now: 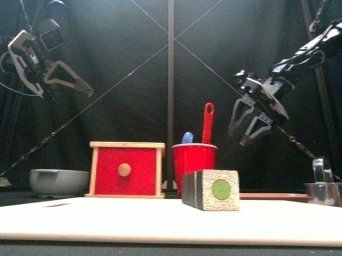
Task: Place sushi on board then cut the sushi with the knife then place the pieces on the plate
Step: Pick knife at handle with right hand
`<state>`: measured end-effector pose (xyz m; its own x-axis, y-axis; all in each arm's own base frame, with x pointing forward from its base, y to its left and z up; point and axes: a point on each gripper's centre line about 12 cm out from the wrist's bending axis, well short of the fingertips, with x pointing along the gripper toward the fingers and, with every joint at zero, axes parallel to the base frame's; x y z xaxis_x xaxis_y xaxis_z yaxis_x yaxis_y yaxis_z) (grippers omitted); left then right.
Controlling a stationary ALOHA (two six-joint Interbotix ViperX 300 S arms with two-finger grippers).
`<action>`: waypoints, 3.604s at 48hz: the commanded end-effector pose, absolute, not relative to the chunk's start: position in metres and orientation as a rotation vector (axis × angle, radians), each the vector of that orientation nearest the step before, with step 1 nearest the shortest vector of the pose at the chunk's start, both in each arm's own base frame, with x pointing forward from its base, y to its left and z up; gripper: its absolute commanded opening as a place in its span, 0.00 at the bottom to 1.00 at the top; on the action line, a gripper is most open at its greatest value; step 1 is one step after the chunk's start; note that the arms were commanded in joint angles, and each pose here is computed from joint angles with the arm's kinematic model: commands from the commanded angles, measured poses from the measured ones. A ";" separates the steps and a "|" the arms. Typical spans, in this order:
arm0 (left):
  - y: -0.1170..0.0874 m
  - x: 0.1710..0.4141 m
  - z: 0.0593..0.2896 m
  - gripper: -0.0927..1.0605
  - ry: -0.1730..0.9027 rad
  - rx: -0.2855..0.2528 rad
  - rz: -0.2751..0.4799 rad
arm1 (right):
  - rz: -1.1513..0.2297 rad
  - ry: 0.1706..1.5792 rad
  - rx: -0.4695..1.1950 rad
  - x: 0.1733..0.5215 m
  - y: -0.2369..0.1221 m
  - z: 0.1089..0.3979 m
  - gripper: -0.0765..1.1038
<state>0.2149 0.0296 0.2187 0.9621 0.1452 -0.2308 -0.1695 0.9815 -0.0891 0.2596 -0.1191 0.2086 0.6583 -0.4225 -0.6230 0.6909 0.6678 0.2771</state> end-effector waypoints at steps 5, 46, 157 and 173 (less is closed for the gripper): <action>0.033 0.220 0.230 0.06 0.191 -0.111 0.170 | -0.653 0.515 0.434 0.263 -0.127 0.235 0.83; 0.037 0.218 0.228 0.06 0.195 -0.111 0.190 | -0.572 0.566 0.139 0.263 -0.132 0.289 0.83; 0.038 0.216 0.224 0.06 0.204 -0.110 0.198 | 0.023 1.294 -0.138 0.395 -0.124 0.318 0.83; 0.038 0.216 0.223 0.06 0.209 -0.109 0.198 | 0.014 1.429 -0.254 0.415 -0.120 0.298 0.83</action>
<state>0.2132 0.0372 0.2175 0.9556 0.1793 -0.2338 -0.2046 0.9748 -0.0888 0.4134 -0.1231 0.2783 0.0998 -0.1178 -0.9880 -0.1546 0.9791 -0.1323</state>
